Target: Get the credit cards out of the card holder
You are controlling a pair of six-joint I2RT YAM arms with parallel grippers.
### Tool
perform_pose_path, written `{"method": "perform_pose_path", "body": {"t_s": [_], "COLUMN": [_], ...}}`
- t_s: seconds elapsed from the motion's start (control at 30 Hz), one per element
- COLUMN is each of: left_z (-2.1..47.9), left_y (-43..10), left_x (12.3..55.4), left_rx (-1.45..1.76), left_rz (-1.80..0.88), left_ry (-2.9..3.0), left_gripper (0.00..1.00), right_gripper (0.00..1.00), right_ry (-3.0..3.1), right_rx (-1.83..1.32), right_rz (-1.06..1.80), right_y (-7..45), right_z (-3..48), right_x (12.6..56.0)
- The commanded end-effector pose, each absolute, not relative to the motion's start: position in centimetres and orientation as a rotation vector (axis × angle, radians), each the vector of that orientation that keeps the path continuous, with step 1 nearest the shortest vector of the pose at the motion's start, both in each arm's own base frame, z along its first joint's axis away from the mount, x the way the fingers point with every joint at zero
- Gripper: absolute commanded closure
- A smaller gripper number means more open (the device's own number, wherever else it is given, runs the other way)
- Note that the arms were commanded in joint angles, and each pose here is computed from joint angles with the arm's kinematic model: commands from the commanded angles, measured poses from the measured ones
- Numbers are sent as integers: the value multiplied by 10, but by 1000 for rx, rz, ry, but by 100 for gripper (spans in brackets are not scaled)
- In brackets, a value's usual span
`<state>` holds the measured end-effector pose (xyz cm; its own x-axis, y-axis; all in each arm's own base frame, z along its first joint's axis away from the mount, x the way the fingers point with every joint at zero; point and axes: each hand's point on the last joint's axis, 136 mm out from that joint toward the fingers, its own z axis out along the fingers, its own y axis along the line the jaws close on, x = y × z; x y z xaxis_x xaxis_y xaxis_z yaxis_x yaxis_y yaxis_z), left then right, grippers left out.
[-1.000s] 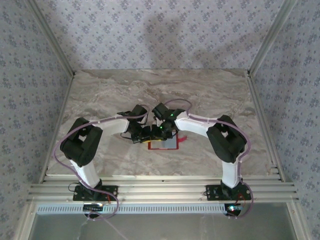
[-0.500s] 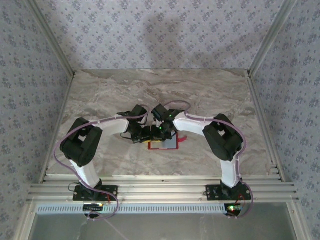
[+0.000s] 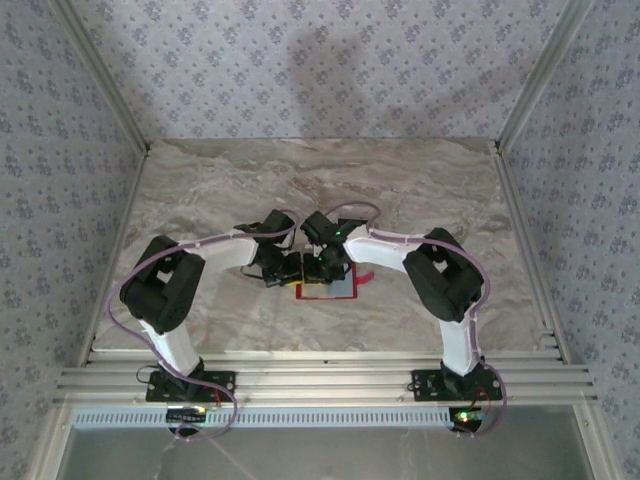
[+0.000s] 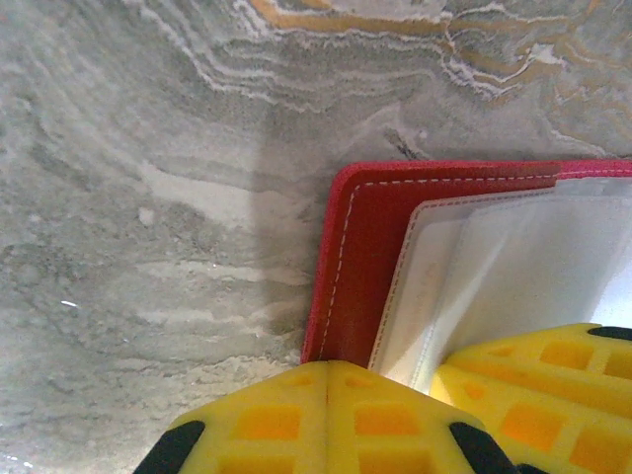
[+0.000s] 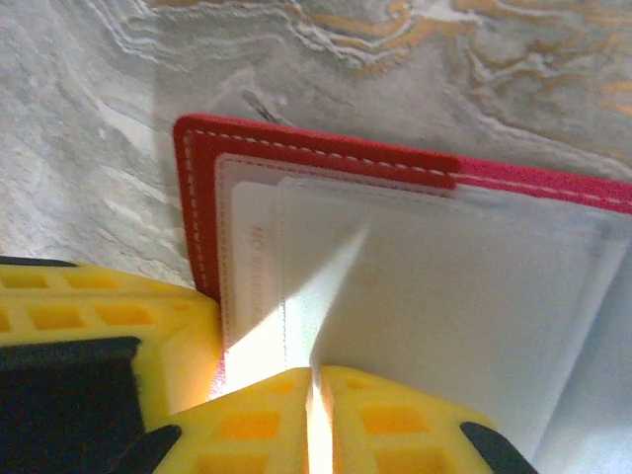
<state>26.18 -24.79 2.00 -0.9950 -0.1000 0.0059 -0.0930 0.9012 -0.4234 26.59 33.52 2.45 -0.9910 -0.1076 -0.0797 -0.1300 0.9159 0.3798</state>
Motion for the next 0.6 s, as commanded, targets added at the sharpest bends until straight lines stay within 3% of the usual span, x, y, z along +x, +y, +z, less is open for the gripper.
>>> {"method": "perform_pose_path", "body": {"t_s": [0.0,0.57], "left_z": [3,7], "left_y": [-228,-228], "left_x": [244,248], "left_rx": [-179,-172], "left_rz": [-555,-545], "left_ry": [3141,3139], "left_gripper": [93,93], "right_gripper": [85,78], "right_ry": [3110,3062], "right_rx": [-183,-118], "right_rz": [299,7], "right_y": [293,214], "right_z": [6,43], "right_x": [251,253]}}
